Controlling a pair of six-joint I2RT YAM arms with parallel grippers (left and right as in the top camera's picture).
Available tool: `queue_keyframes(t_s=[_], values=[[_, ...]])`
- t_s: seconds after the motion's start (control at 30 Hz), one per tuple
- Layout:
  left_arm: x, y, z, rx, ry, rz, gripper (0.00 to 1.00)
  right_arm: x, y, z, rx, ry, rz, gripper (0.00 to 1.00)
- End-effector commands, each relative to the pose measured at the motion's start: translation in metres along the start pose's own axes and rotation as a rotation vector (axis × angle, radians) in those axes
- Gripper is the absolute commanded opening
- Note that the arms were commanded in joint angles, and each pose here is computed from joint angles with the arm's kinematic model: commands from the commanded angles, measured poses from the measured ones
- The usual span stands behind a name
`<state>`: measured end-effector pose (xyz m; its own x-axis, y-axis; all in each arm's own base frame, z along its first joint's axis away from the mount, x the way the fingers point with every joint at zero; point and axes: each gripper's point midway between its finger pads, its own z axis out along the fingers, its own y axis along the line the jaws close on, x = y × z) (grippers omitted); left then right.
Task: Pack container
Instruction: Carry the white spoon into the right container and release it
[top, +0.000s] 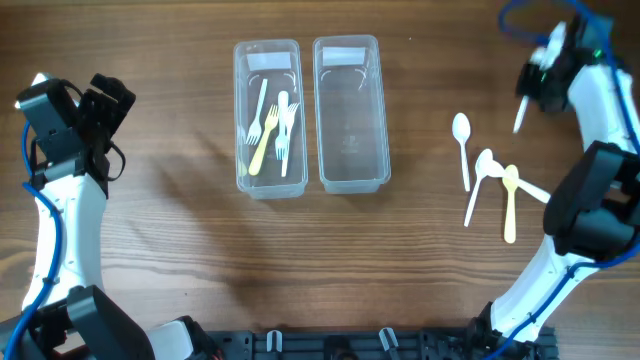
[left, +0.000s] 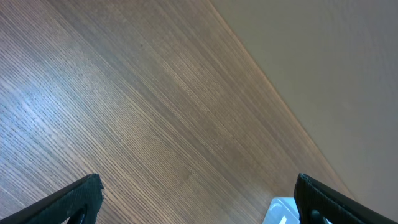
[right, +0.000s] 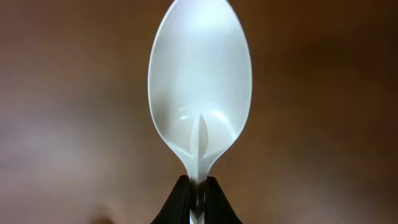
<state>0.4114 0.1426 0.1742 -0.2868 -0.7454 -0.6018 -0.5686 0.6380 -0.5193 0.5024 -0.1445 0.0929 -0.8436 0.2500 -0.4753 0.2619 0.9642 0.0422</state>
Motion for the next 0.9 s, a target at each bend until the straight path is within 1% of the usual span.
queue_keyframes(t_s=[0.0,0.07,0.13,0.23,0.4,0.53,0.63,0.67,0.7,0.73,0.77,0.8,0.87], values=[[-0.011,-0.007,-0.007,0.018,-0.029,-0.006,1.00,-0.057,0.049,-0.045,-0.154,-0.151,-0.073,0.04],[-0.011,-0.007,-0.007,0.018,-0.029,-0.006,1.00,-0.059,0.092,-0.060,-0.288,-0.148,-0.116,0.04],[-0.011,-0.007,-0.007,0.018,-0.029,-0.006,1.00,-0.040,0.138,-0.067,-0.405,-0.090,-0.159,0.04],[-0.011,-0.007,-0.007,0.018,-0.029,-0.006,1.00,0.001,0.198,-0.072,-0.475,0.035,-0.229,0.04],[-0.011,-0.007,-0.007,0.018,-0.029,-0.006,1.00,0.060,0.293,-0.092,-0.563,0.130,-0.410,0.04],[-0.011,-0.007,-0.007,0.018,-0.029,-0.006,1.00,0.086,0.328,-0.103,-0.590,0.173,-0.435,0.04],[-0.011,-0.007,-0.007,0.018,-0.029,-0.006,1.00,0.100,0.334,-0.104,-0.565,0.200,-0.457,0.04],[-0.011,-0.007,-0.007,0.018,-0.029,-0.006,1.00,0.102,0.335,-0.104,-0.559,0.205,-0.463,0.07],[-0.011,-0.007,-0.007,0.018,-0.029,-0.006,1.00,0.104,0.337,-0.104,-0.560,0.208,-0.466,0.25],[-0.011,-0.007,-0.007,0.018,-0.029,-0.006,1.00,0.105,0.338,-0.104,-0.561,0.210,-0.469,0.73],[-0.011,-0.007,-0.007,0.018,-0.029,-0.006,1.00,0.105,0.338,-0.104,-0.562,0.210,-0.470,0.87],[-0.011,-0.007,-0.007,0.018,-0.029,-0.006,1.00,0.105,0.338,-0.104,-0.562,0.210,-0.470,0.94],[-0.011,-0.007,-0.007,0.018,-0.029,-0.006,1.00,0.104,0.339,-0.104,-0.562,0.206,-0.472,0.96]])
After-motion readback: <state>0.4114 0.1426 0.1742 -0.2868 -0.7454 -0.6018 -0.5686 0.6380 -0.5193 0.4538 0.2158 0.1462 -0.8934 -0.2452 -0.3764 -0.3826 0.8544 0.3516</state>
